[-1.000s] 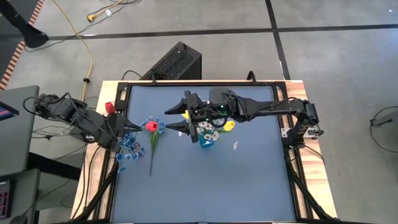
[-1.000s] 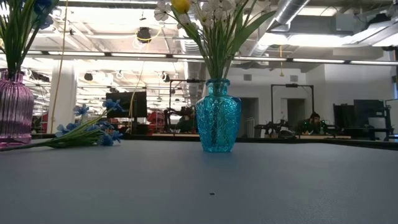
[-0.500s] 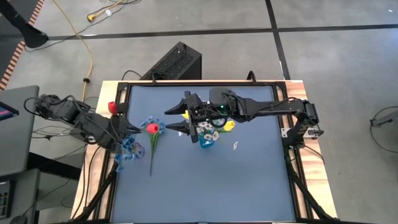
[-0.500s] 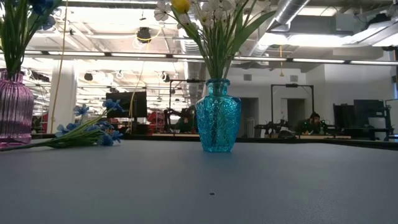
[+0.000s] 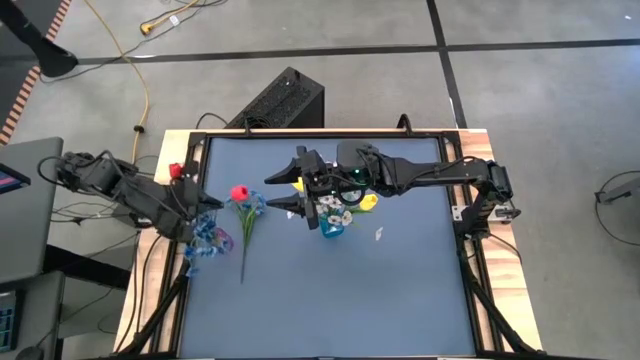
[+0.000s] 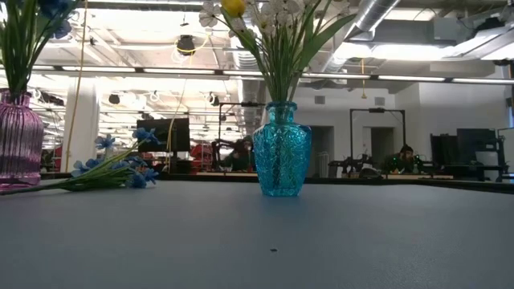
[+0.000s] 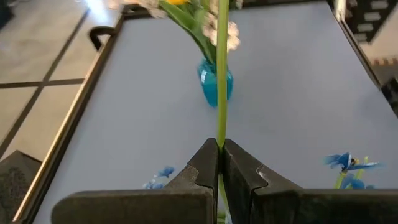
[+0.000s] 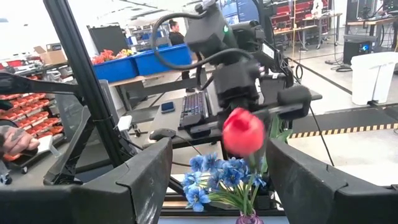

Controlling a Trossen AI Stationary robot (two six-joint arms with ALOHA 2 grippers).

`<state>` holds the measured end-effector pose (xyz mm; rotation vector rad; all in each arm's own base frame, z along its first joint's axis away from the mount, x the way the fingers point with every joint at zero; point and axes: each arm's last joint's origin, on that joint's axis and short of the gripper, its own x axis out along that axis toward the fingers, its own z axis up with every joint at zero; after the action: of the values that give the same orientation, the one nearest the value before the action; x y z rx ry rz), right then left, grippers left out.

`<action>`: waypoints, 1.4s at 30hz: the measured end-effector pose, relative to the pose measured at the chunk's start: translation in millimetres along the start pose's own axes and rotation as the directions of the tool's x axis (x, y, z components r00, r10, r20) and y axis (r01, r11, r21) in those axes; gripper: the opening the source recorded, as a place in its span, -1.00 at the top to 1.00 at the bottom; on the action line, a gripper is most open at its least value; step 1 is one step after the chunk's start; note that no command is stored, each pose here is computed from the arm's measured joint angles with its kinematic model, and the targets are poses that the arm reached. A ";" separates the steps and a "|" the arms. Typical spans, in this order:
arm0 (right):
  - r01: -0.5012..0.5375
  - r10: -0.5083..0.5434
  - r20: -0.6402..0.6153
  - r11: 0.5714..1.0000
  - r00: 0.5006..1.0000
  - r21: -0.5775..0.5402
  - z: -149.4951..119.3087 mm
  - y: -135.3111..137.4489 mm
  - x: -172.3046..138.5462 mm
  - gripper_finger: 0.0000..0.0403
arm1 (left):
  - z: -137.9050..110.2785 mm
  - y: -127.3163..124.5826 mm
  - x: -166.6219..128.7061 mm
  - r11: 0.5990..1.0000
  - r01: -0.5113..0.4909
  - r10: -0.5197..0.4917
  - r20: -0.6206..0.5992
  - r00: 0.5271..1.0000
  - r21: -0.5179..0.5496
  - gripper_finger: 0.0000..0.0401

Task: Sort flowers into vase by color
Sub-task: Put the red tulip into the purple vase

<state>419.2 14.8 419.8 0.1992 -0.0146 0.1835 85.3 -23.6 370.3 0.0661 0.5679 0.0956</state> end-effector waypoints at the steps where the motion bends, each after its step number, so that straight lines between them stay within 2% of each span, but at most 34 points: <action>1: 0.000 0.000 0.000 1.000 1.000 0.000 0.0 0.0 0.0 -0.42 | -0.8 1.8 -2.6 1.000 -0.011 0.011 0.013 1.000 -0.020 1.00; 8: 0.001 -0.001 0.000 1.000 1.000 0.000 0.0 -0.3 0.0 -0.42 | -4.2 7.9 -11.6 0.998 -0.032 0.035 0.054 0.998 -0.063 1.00; 15: 0.009 -0.009 -0.003 1.000 1.000 0.000 0.3 -3.7 -0.6 -0.42 | -19.0 -1.3 11.0 0.999 -0.009 0.008 -0.011 1.000 -0.035 1.00; 19: 0.017 -0.017 -0.008 1.000 1.000 0.001 0.3 -6.8 -1.0 -0.42 | -22.1 -4.5 18.4 1.000 0.002 -0.001 0.009 1.000 -0.030 1.00; 30: 0.034 -0.034 -0.016 0.999 0.999 0.002 0.6 -13.8 -2.3 -0.42 | -27.3 0.4 8.2 0.998 0.036 -0.035 0.033 0.999 -0.049 1.00; 42: 0.040 -0.040 -0.016 0.999 0.999 0.002 1.0 -16.2 -2.7 -0.42 | -37.4 8.2 -4.5 0.984 0.066 -0.060 0.039 0.997 -0.163 1.00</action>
<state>419.5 -1.5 417.5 0.2004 0.0050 0.1456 60.8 -14.6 342.0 -0.1108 0.5259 0.0793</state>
